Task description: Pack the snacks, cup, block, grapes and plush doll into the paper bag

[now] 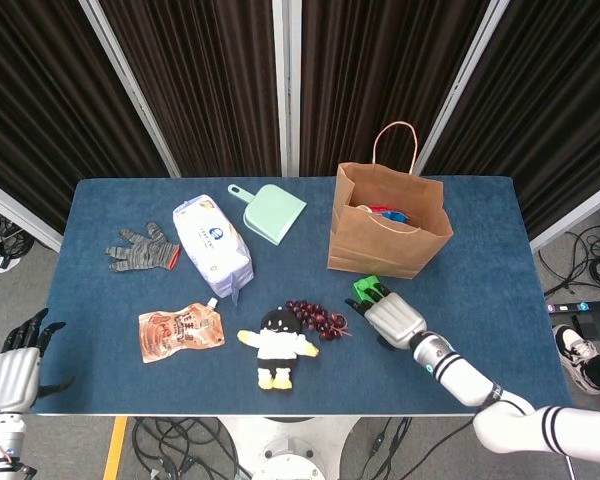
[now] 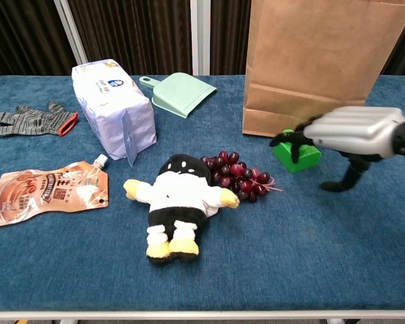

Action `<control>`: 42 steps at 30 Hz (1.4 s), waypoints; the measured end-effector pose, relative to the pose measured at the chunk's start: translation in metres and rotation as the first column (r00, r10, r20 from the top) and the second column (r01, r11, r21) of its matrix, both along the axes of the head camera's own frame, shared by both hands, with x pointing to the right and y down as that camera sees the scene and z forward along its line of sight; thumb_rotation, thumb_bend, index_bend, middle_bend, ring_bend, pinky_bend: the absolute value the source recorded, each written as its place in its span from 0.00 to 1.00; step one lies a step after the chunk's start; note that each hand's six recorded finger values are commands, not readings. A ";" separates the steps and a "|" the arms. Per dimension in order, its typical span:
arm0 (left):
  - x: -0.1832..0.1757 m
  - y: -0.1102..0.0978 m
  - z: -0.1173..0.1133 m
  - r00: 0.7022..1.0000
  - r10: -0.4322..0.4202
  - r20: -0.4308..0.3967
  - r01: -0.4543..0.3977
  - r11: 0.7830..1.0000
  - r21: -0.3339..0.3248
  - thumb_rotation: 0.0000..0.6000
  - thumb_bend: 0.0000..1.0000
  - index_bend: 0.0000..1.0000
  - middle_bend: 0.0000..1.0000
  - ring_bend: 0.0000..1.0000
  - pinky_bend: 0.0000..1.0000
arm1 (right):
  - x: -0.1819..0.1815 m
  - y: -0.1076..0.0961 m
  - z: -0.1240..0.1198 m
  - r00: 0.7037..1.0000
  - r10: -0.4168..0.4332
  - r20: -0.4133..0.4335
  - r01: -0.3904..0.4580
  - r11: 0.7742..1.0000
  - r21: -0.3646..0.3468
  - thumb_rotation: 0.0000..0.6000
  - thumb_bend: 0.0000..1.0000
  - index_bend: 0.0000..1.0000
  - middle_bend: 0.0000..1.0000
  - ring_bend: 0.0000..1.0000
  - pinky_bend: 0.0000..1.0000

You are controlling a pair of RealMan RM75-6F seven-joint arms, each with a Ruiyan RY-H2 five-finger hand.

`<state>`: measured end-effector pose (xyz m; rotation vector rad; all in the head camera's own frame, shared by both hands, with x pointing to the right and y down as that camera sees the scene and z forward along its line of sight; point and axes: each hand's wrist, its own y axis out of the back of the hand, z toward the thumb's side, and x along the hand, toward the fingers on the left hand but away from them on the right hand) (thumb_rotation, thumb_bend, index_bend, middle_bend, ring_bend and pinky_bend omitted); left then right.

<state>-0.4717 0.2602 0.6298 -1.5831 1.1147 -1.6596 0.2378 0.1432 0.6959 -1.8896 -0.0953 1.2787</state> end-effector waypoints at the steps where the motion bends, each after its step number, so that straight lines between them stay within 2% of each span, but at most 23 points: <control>1: 0.000 0.000 0.000 1.000 0.001 0.000 -0.001 1.000 0.000 1.00 0.12 0.27 0.16 0.11 0.13 | 0.004 0.002 -0.004 1.000 0.005 0.001 -0.005 1.000 -0.002 1.00 0.25 0.06 0.28 0.10 0.10; 4: 0.002 -0.001 -0.001 1.000 0.005 -0.002 -0.005 1.000 0.006 1.00 0.12 0.27 0.16 0.11 0.13 | 0.010 0.000 -0.016 0.999 0.031 0.021 -0.031 0.999 0.026 1.00 0.19 0.06 0.26 0.08 0.10; 7: 0.002 -0.001 -0.002 1.000 0.006 -0.002 -0.006 1.000 0.010 1.00 0.12 0.27 0.16 0.11 0.13 | 0.012 -0.011 -0.022 0.996 0.070 0.049 -0.074 0.994 0.082 1.00 0.15 0.04 0.23 0.04 0.10; 15: 0.002 -0.001 -0.002 1.000 0.003 0.000 -0.003 1.000 0.007 1.00 0.12 0.27 0.16 0.11 0.13 | 0.000 -0.022 -0.004 0.998 0.066 0.004 -0.065 0.988 0.140 1.00 0.15 0.01 0.18 0.01 0.11; 21: 0.000 0.000 -0.002 1.000 -0.001 0.001 0.001 1.000 0.005 1.00 0.12 0.27 0.16 0.11 0.13 | -0.014 -0.027 0.017 0.996 0.081 -0.037 -0.074 0.984 0.162 1.00 0.15 0.01 0.17 0.00 0.11; 26: -0.002 0.001 -0.001 1.000 -0.005 -0.001 0.005 1.000 0.000 1.00 0.12 0.27 0.16 0.11 0.13 | -0.019 -0.029 0.026 0.995 0.076 -0.064 -0.064 0.982 0.179 1.00 0.16 0.01 0.17 0.00 0.11; 30: -0.002 0.001 0.000 1.000 -0.004 -0.004 0.004 1.000 0.002 1.00 0.12 0.27 0.16 0.11 0.13 | -0.020 -0.027 0.031 0.994 0.077 -0.074 -0.064 0.984 0.165 1.00 0.16 0.01 0.18 0.00 0.11; 34: -0.003 0.001 0.001 1.000 -0.008 -0.003 0.008 1.000 0.002 1.00 0.12 0.27 0.16 0.11 0.13 | -0.023 -0.027 0.028 0.996 0.077 -0.050 -0.068 0.983 0.173 1.00 0.16 0.00 0.19 0.00 0.11; 38: -0.003 0.001 0.002 1.000 -0.005 -0.005 0.005 1.000 -0.002 1.00 0.12 0.27 0.16 0.11 0.13 | -0.023 -0.028 0.019 0.997 0.073 -0.016 -0.068 0.975 0.212 1.00 0.15 0.01 0.18 0.00 0.11; 42: -0.002 0.000 0.001 1.000 -0.003 -0.007 0.003 1.000 0.003 1.00 0.12 0.27 0.16 0.11 0.13 | -0.021 -0.030 0.020 0.996 0.081 -0.033 -0.071 0.972 0.224 1.00 0.15 0.01 0.16 0.00 0.11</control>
